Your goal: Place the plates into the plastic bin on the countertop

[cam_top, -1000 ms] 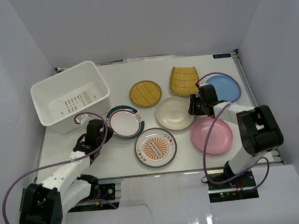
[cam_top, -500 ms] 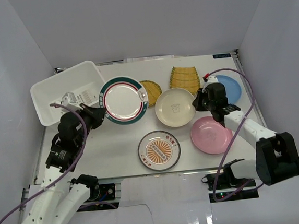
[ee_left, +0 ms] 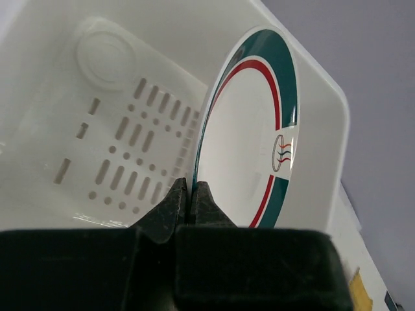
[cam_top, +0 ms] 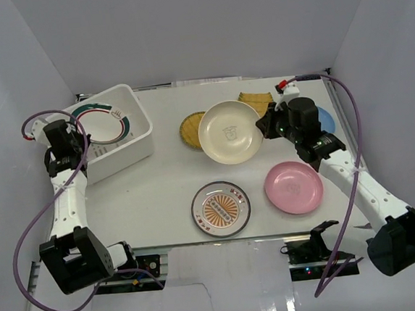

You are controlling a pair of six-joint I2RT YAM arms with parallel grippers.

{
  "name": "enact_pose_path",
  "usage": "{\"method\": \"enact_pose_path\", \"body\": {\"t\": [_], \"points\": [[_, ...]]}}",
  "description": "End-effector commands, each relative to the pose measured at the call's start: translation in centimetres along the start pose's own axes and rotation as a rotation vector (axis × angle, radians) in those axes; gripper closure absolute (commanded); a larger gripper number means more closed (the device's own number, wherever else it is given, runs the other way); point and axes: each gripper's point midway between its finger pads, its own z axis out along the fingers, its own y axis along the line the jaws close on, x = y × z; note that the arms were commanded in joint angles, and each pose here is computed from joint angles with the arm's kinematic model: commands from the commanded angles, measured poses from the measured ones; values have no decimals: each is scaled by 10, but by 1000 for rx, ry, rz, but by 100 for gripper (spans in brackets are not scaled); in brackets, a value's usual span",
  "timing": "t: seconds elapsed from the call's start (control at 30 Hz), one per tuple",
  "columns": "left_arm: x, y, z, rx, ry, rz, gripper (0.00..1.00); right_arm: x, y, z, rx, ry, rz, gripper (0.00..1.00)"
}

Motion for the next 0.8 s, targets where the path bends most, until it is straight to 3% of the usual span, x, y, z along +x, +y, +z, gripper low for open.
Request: {"method": "enact_pose_path", "body": {"t": [0.0, 0.1, 0.13, 0.17, 0.2, 0.23, 0.27, 0.33, 0.37, 0.43, 0.5, 0.63, 0.67, 0.77], "points": [[-11, -8, 8, 47, -14, -8, 100, -46, 55, 7, -121, -81, -29, 92], [8, 6, 27, 13, 47, 3, 98, -50, 92, 32, -157, -67, -49, 92], [14, 9, 30, 6, 68, 4, 90, -75, 110, 33, -185, -111, -53, 92], [19, 13, 34, -3, 89, 5, 79, -61, 130, 52, -208, -66, -67, 92], [21, 11, 34, 7, 102, 7, 53, -67, 141, 61, -210, -78, -71, 92], [21, 9, 32, 18, 110, 14, 38, -96, 161, 62, -238, -136, -69, 92], [16, -3, 21, 67, 102, 13, 25, -80, 174, 89, -237, -88, -83, 92], [12, -17, 5, 142, 98, 10, 10, -62, 185, 131, -218, -24, -91, 92], [10, -24, -5, 174, 93, 8, 9, -93, 210, 129, -259, -86, -81, 92], [6, -39, -37, 263, 73, 9, 9, -79, 222, 163, -248, -59, -83, 92], [4, -50, -70, 337, 46, 20, 12, -103, 252, 167, -290, -128, -76, 92], [51, -37, -108, 338, 168, 98, 25, -72, 290, 210, -327, -125, -82, 92], [69, -31, -115, 341, 210, 135, 33, -70, 306, 210, -357, -152, -72, 92], [78, -13, -147, 333, 198, 186, 41, -43, 332, 219, -394, -156, -69, 92]]}}
